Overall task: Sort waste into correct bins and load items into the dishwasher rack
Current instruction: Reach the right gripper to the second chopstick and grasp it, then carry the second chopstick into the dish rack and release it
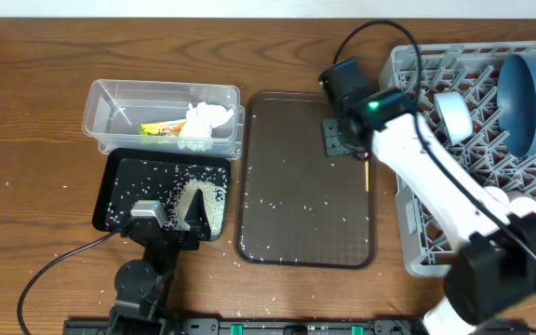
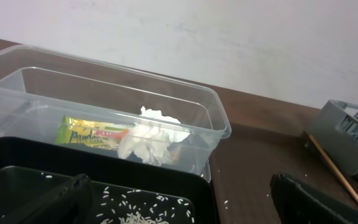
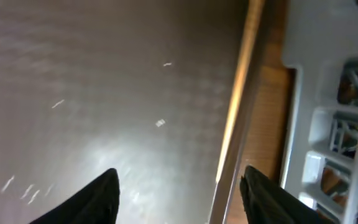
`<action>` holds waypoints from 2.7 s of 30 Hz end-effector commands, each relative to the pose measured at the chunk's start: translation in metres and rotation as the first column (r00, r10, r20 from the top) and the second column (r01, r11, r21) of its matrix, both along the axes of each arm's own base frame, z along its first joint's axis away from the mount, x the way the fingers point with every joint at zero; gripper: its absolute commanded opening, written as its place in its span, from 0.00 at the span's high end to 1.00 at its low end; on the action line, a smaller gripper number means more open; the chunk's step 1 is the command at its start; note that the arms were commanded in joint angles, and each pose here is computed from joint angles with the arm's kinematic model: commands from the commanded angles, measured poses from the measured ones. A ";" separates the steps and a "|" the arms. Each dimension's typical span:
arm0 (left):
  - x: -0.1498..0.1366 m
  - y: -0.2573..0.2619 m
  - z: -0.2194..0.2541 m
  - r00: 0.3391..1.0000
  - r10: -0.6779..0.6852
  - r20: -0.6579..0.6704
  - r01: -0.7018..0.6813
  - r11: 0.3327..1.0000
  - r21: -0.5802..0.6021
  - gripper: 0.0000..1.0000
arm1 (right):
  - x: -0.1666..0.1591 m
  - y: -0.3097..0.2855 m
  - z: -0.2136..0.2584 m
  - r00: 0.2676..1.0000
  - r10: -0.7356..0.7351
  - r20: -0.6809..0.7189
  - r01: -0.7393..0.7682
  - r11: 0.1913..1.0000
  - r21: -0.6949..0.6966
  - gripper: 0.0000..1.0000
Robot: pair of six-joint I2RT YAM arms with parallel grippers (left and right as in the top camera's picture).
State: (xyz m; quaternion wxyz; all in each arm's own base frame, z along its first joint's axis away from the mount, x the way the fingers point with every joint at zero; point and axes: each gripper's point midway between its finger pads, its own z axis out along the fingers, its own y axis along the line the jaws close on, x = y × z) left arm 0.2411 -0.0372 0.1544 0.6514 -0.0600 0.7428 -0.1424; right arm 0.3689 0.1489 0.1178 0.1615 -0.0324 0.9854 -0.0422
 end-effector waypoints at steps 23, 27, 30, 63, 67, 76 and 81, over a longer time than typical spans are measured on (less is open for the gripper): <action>0.000 0.003 -0.018 0.999 0.017 -0.044 -0.016 1.000 0.013 0.06 | 0.019 -0.055 -0.126 0.967 -0.212 -0.142 0.181 0.962 -0.205 0.70; 0.000 0.003 -0.018 0.999 0.017 -0.044 -0.016 1.000 0.013 0.06 | 0.013 -0.053 -0.127 0.962 -0.210 -0.173 0.176 0.965 -0.194 0.76; 0.000 0.003 -0.018 0.999 0.017 -0.044 -0.016 1.000 0.013 0.06 | 0.010 -0.044 -0.130 0.962 -0.173 -0.210 0.145 0.979 -0.145 0.94; 0.000 0.003 -0.018 0.999 0.017 -0.044 -0.016 1.000 0.013 0.06 | 0.035 -0.119 0.021 0.992 0.109 0.066 -0.109 0.994 -0.008 0.99; 0.000 0.003 -0.018 0.999 0.017 -0.044 -0.016 1.000 0.013 0.06 | 0.028 -0.143 -0.017 0.999 0.012 -0.034 -0.013 0.998 -0.054 0.99; 0.000 0.003 -0.018 0.999 0.017 -0.044 -0.016 1.000 0.013 0.06 | 0.016 -0.112 0.009 0.998 0.051 -0.042 -0.045 0.988 0.147 0.66; 0.000 0.003 -0.018 0.999 0.017 -0.044 -0.016 1.000 0.013 0.06 | 0.000 -0.084 0.083 0.985 0.109 0.132 -0.142 0.950 0.277 0.27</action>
